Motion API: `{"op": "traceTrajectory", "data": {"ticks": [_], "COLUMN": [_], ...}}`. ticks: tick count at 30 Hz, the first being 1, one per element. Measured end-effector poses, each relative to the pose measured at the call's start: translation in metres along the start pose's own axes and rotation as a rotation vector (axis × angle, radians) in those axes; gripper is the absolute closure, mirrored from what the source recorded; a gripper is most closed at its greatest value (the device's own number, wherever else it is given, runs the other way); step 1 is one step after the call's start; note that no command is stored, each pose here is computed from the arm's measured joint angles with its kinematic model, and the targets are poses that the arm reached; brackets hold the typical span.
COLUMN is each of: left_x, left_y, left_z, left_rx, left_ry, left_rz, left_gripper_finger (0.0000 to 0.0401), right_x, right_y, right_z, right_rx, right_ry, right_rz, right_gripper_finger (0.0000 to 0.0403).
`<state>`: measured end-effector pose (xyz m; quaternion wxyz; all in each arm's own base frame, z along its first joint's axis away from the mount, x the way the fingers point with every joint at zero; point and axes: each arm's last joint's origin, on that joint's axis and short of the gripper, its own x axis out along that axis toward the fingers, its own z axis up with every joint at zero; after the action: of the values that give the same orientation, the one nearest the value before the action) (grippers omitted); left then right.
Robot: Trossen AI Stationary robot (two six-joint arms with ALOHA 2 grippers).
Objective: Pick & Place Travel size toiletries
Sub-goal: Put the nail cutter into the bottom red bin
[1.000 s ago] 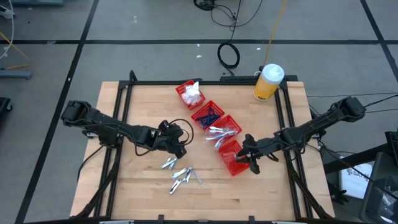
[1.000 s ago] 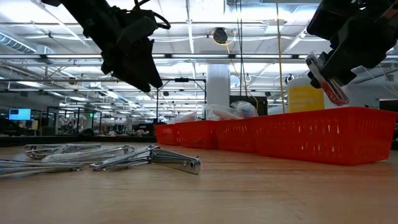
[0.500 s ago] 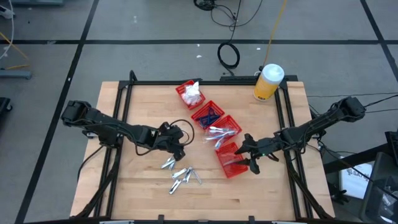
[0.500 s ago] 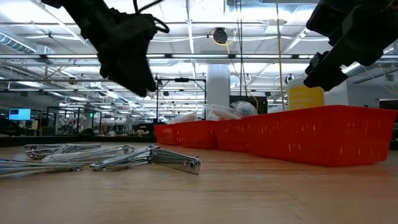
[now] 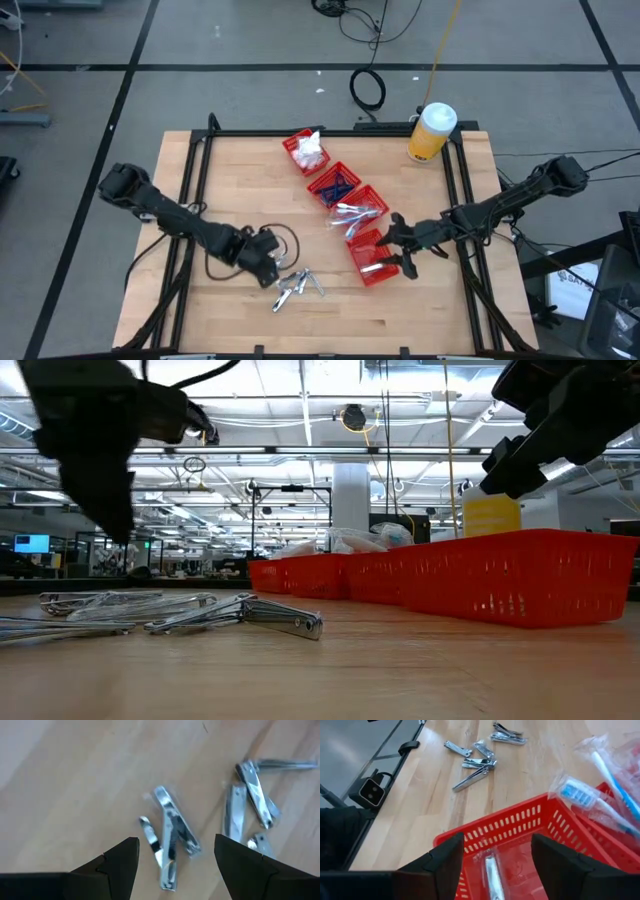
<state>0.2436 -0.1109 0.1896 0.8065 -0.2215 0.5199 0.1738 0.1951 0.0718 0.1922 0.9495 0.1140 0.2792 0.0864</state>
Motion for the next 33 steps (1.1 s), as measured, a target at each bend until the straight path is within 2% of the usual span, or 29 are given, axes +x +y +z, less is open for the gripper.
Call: {"op": "traceTrajectory", "data": {"ticks": [6,14,19,28,33], "left_x": [0.023,0.051,0.053,0.052,0.052], "left_y": [-0.010,-0.007,-0.005,0.002,0.002], "left_z": [-0.020,-0.024,-0.023,-0.025,-0.026], "left_rx": [0.020,0.026,0.013,-0.127,-0.127], "left_ry": [0.071,0.125,0.143,0.248,0.258], "left_rz": [0.068,0.165,0.185,0.219,0.221], "left_gripper_finger": [0.0146,0.0146,0.0146,0.0148,0.0186], "right_x": [0.000,0.000,0.000,0.000,0.000], "right_y": [-0.006,-0.007,-0.007,-0.007,-0.007], "right_z": [0.002,0.003,0.003,0.003,0.003], "right_rx": [-0.005,-0.015,-0.015,-0.015,-0.016], "right_ry": [-0.008,-0.013,-0.012,-0.010,-0.009], "right_rz": [-0.024,-0.025,-0.025,-0.025,-0.025], "right_gripper_finger": [0.0186,0.0188,0.0187,0.0192,0.0192]}}
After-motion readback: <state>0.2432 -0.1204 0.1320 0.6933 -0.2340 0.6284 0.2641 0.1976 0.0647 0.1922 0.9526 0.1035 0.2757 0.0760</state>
